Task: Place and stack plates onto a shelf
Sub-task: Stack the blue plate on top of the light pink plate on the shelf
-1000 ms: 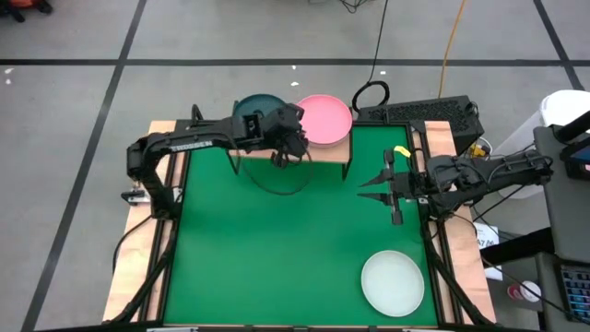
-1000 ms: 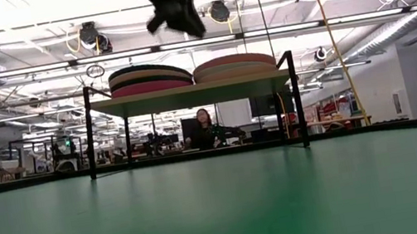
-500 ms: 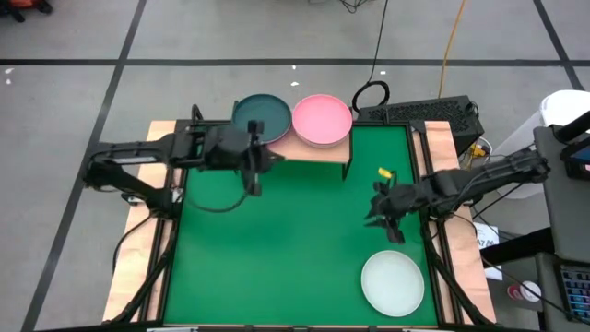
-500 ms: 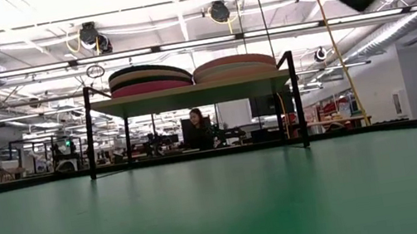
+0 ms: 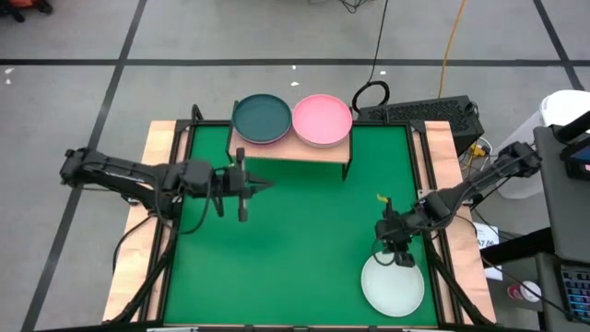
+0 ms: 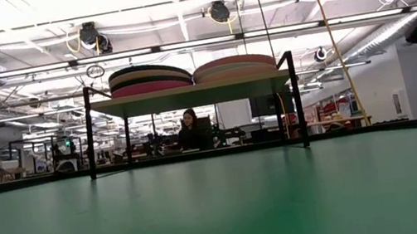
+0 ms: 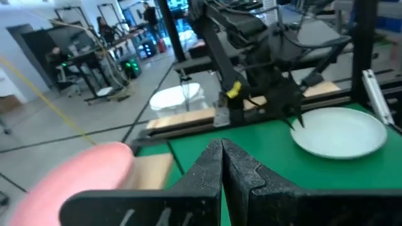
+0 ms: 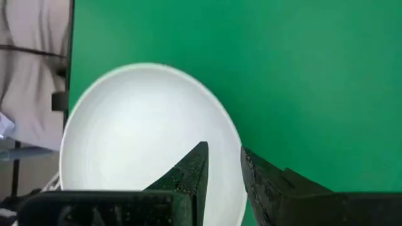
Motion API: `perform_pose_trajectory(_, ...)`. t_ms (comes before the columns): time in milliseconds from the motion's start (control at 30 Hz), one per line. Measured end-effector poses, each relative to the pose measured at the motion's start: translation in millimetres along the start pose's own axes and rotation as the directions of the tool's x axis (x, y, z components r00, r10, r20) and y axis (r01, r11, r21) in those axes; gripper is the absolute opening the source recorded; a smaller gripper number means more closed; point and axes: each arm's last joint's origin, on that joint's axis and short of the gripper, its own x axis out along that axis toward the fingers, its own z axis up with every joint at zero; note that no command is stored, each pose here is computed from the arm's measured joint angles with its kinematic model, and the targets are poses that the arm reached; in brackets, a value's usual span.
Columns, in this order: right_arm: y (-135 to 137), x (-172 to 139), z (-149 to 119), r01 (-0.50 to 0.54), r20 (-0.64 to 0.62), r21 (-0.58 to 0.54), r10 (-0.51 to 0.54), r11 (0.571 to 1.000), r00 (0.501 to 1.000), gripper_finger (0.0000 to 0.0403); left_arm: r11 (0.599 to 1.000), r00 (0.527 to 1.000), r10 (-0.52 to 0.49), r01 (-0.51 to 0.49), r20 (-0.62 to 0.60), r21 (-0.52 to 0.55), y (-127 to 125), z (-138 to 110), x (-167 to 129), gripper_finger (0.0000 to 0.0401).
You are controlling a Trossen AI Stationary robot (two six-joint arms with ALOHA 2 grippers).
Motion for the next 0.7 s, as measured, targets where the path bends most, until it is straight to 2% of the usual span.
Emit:
perform_pose_trajectory(133,-3.1,7.9,-10.4,-0.021,-0.066,0.03,0.023,0.999,0.998,0.0082,0.999,1.0,-0.017,0.017,0.026,-0.028,-10.0,-14.6,1.5,0.0002)
perform_pose_trajectory(333,-19.1,26.1,-31.7,-0.003,-0.158,0.138,0.025,0.99,0.987,0.0103,0.995,0.999,-0.044,0.045,0.013,-0.087,-19.0,-26.5,1.2,0.0002)
perform_pose_trajectory(567,-28.3,39.4,-43.3,-0.024,-0.159,0.211,0.059,0.977,0.985,0.0122,0.994,0.998,-0.065,0.067,0.022,-0.091,-24.2,-24.9,-0.2,0.0001)
perform_pose_trajectory(700,-31.6,42.5,-47.2,-0.013,-0.163,0.237,0.053,0.971,0.985,0.0113,0.993,0.998,-0.065,0.066,0.023,-0.094,-24.1,-24.9,-0.1,0.0001)
